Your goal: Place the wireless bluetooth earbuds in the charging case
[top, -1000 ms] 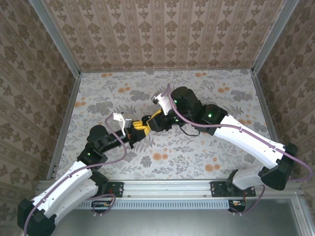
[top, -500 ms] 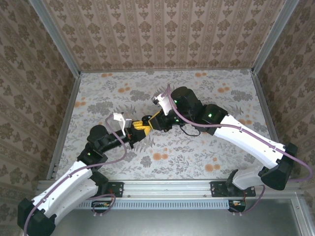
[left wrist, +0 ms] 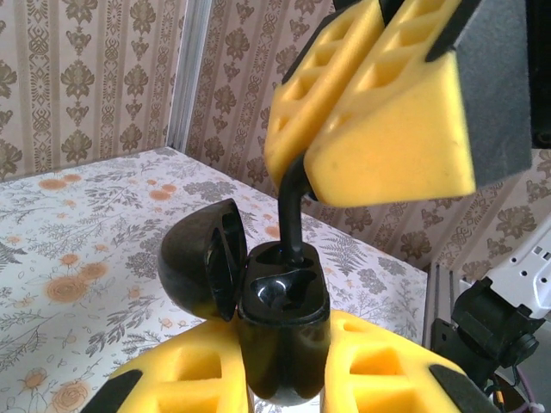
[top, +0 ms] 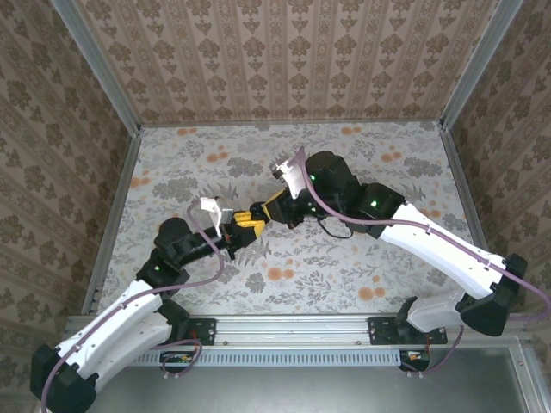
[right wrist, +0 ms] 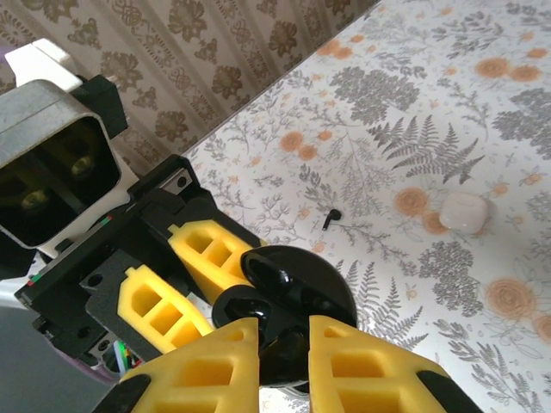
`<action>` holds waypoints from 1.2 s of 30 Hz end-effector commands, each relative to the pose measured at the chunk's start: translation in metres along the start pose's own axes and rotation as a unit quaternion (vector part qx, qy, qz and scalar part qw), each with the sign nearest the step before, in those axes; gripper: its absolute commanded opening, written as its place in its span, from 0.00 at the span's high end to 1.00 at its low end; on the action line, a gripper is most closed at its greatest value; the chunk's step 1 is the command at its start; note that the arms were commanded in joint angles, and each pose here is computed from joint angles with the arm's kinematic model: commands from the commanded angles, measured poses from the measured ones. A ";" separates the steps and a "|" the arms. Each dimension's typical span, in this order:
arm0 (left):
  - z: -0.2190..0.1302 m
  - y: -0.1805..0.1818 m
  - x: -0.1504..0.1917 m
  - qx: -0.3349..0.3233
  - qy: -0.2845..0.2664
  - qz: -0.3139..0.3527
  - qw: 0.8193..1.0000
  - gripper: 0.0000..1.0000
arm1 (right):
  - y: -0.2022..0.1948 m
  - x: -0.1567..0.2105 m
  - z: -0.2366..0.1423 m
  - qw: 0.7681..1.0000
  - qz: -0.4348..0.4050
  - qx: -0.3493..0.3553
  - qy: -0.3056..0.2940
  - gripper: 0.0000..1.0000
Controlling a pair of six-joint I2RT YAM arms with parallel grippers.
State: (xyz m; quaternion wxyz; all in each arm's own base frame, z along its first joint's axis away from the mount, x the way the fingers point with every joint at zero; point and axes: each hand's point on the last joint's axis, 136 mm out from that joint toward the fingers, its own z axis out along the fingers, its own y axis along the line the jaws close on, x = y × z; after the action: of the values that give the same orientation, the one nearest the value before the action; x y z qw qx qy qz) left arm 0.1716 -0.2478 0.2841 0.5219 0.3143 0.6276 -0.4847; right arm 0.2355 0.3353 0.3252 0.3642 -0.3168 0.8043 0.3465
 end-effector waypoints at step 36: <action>0.002 -0.016 -0.026 0.009 -0.033 0.063 0.997 1.00 | 0.019 0.000 0.002 0.998 -0.040 0.022 -0.035 0.89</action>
State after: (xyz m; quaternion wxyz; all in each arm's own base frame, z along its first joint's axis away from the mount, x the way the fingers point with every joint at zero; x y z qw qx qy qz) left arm 0.1677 -0.2539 0.2877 0.5386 0.3372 0.6144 -0.4677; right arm 0.2221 0.3438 0.3352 0.4117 -0.3244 0.7848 0.3309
